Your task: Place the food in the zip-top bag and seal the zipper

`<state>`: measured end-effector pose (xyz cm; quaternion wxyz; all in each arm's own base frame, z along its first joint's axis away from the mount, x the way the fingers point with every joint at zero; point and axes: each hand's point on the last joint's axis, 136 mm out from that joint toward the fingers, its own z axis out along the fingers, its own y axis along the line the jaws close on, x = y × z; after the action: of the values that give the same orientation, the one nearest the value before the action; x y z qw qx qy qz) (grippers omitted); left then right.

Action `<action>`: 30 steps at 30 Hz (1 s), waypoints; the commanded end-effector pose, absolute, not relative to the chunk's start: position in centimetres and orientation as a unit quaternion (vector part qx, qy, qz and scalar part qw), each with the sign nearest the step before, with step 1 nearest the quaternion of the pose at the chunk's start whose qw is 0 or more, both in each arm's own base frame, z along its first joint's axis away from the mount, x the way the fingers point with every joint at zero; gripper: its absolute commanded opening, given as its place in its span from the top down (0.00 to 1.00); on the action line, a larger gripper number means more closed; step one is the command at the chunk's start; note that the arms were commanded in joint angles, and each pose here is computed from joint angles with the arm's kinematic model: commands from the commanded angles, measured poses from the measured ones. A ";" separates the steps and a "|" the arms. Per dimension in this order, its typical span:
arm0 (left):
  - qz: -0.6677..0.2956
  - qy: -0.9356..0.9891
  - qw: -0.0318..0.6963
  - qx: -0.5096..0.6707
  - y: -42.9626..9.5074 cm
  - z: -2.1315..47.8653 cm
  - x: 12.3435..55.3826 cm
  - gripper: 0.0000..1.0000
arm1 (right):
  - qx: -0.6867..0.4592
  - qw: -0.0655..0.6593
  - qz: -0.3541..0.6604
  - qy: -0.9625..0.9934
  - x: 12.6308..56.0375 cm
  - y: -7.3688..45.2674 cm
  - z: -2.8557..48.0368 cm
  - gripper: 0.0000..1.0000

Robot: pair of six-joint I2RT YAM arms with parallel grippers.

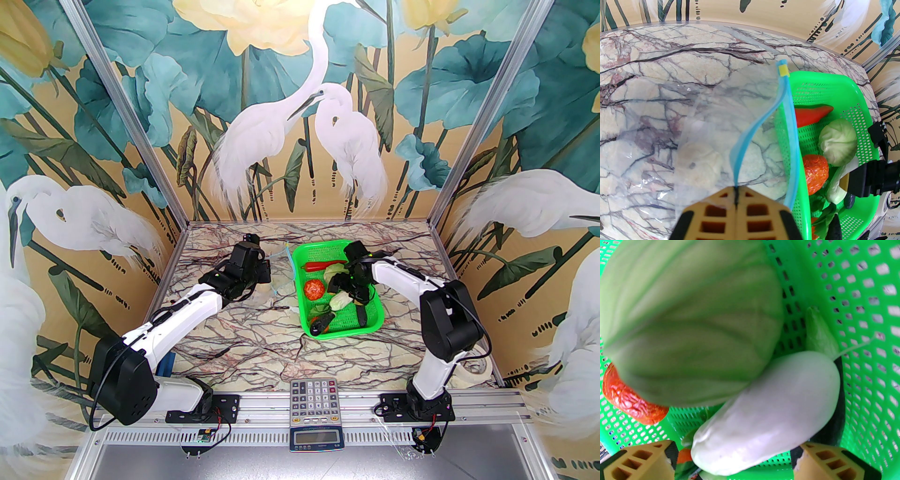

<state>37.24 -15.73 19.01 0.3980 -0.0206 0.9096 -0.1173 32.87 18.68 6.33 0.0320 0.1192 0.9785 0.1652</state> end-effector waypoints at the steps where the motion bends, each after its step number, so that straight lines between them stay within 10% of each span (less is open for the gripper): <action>1: -0.124 0.905 0.407 -0.011 -15.7 20.5 37.7 1.00 | 0.134 0.043 0.161 0.977 33.9 18.7 5.7 0.13; 7: -0.125 0.907 0.401 -0.005 -15.5 20.5 38.4 1.00 | 0.139 0.040 0.149 0.978 34.4 18.6 4.2 0.17; 19: -0.130 0.909 0.397 -0.001 -15.9 20.5 39.4 1.00 | 0.148 0.067 0.178 0.970 35.4 19.3 5.5 0.63; 30: -0.144 0.907 0.396 -0.004 -16.5 20.4 39.9 1.00 | 0.143 0.197 0.240 0.940 39.0 20.2 14.6 0.69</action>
<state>39.25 -16.03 19.29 0.3860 -0.0077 0.9133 -0.1294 36.89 19.61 10.23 0.1335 0.1440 0.9584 0.2072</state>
